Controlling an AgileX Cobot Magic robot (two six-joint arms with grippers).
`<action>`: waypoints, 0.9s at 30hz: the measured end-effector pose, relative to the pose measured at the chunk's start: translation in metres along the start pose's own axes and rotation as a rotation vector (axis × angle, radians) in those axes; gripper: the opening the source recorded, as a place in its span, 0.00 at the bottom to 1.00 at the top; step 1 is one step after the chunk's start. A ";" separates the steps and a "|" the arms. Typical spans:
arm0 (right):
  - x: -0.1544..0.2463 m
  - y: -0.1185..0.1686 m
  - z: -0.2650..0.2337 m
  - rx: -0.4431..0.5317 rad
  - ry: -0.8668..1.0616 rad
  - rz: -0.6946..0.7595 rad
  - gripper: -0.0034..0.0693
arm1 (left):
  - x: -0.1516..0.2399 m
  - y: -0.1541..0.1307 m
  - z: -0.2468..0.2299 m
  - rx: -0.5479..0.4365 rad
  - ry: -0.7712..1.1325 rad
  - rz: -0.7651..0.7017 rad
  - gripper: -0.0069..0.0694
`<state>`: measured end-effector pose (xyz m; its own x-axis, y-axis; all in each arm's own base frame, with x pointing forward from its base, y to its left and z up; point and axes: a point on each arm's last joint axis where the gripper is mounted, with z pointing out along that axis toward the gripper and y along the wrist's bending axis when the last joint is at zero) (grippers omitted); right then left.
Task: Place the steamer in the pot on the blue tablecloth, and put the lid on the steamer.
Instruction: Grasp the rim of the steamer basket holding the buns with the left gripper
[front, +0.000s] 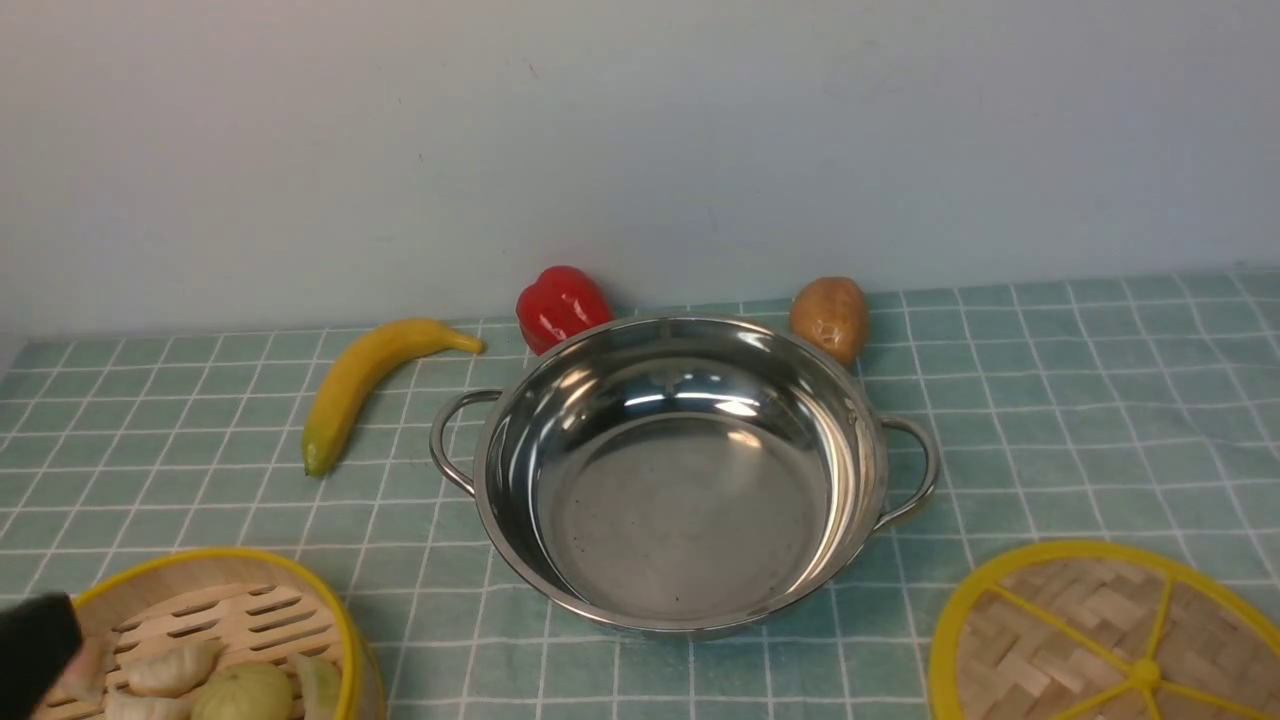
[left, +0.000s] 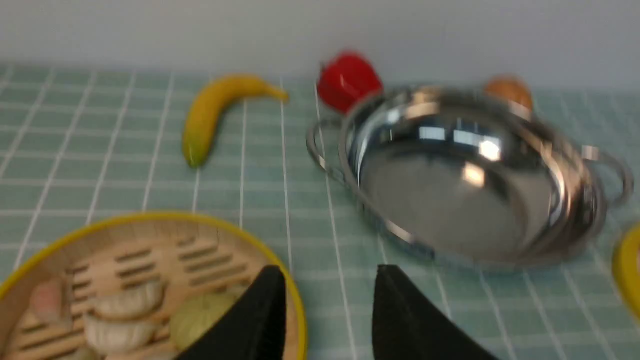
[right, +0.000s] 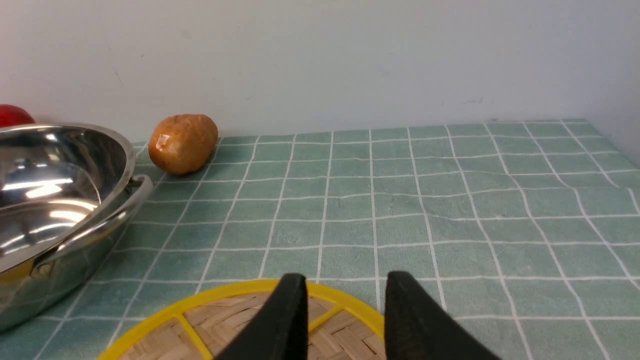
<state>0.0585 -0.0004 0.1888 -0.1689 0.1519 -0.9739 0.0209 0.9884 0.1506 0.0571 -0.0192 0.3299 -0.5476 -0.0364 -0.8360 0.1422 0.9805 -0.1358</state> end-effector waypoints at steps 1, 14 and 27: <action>0.000 0.000 0.000 0.000 0.000 0.000 0.38 | 0.000 0.000 0.002 0.005 0.037 0.019 0.41; 0.000 0.000 0.000 0.000 0.000 0.000 0.38 | -0.004 0.018 0.064 0.148 0.554 0.322 0.41; 0.000 0.000 0.000 0.000 0.000 0.000 0.38 | 0.008 0.018 0.120 0.241 0.878 0.494 0.54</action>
<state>0.0585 -0.0004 0.1888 -0.1689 0.1519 -0.9739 0.0209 0.9884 0.1506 0.1544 -0.0250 0.2566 -0.7782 0.6078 -0.1581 0.6226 0.7797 -0.0671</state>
